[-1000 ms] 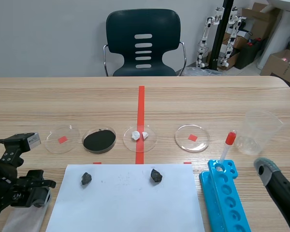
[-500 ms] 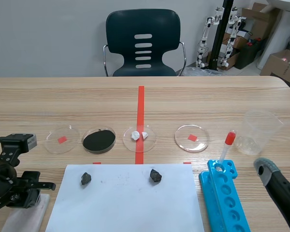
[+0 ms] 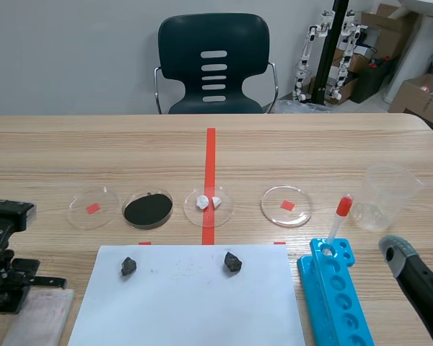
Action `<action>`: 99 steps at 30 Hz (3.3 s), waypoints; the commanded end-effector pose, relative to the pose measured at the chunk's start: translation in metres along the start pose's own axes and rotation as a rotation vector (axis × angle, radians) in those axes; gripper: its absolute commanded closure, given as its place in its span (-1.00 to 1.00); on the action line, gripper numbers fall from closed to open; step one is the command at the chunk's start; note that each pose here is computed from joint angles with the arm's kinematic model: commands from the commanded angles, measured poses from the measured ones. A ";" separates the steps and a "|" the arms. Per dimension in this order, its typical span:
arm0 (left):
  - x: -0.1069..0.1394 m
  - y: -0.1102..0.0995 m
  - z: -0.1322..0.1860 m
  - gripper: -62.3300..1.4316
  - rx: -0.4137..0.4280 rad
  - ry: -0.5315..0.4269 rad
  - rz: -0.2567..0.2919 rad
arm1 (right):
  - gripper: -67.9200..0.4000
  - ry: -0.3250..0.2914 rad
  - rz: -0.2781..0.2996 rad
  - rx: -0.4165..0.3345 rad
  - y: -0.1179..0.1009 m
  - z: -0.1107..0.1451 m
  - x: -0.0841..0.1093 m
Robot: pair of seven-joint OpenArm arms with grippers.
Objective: Rub the mineral on the streak plate
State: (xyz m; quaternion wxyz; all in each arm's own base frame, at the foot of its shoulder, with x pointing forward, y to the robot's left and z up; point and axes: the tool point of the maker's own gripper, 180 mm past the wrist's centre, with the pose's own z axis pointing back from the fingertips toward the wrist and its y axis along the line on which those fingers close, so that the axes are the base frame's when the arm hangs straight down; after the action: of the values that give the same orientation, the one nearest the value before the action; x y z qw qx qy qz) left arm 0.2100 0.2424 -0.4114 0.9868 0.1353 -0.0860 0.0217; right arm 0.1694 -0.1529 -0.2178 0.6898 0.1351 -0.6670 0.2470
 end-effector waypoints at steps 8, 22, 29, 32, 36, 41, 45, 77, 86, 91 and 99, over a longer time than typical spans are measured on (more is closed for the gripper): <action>-0.011 -0.017 -0.003 0.50 -0.079 0.031 0.006 | -1.00 -0.036 0.008 0.006 -0.001 -0.003 0.010; 0.017 -0.032 0.017 0.50 -0.144 -0.100 -0.008 | -1.00 -0.036 0.008 0.006 -0.001 -0.003 0.010; 0.017 -0.047 0.023 0.50 -0.224 -0.096 -0.016 | -1.00 -0.036 0.008 0.006 -0.001 -0.003 0.010; 0.016 -0.056 0.025 0.50 -0.272 -0.094 -0.016 | -1.00 -0.036 0.008 0.006 -0.001 -0.003 0.010; 0.014 -0.072 0.029 0.50 -0.354 -0.087 -0.014 | -1.00 -0.036 0.008 0.006 -0.001 -0.003 0.010; 0.013 -0.078 0.032 0.50 -0.389 -0.081 -0.006 | -1.00 -0.035 0.008 0.006 -0.001 -0.003 0.010; 0.013 -0.068 0.028 0.50 -0.330 -0.083 -0.017 | -1.00 -0.035 0.008 0.006 -0.001 -0.003 0.010; 0.016 -0.027 0.017 0.50 -0.071 -0.143 -0.018 | -1.00 -0.016 0.008 0.006 -0.001 -0.003 0.006; 0.065 -0.057 0.062 0.50 -0.208 -0.615 -0.094 | -1.00 -0.014 0.008 0.006 -0.001 -0.003 0.006; 0.077 -0.068 0.097 0.50 -0.271 -0.824 -0.169 | -1.00 -0.014 0.008 0.006 -0.001 -0.003 0.006; 0.069 -0.105 0.167 0.50 -0.485 -1.108 -0.336 | -1.00 -0.014 0.008 0.006 -0.001 -0.003 0.006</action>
State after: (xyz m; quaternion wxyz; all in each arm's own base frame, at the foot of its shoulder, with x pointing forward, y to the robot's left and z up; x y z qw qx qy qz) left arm 0.2582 0.1027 -0.2789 0.8000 -0.0805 -0.5508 -0.2237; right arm 0.1694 -0.1535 -0.2212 0.6961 0.1327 -0.6603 0.2484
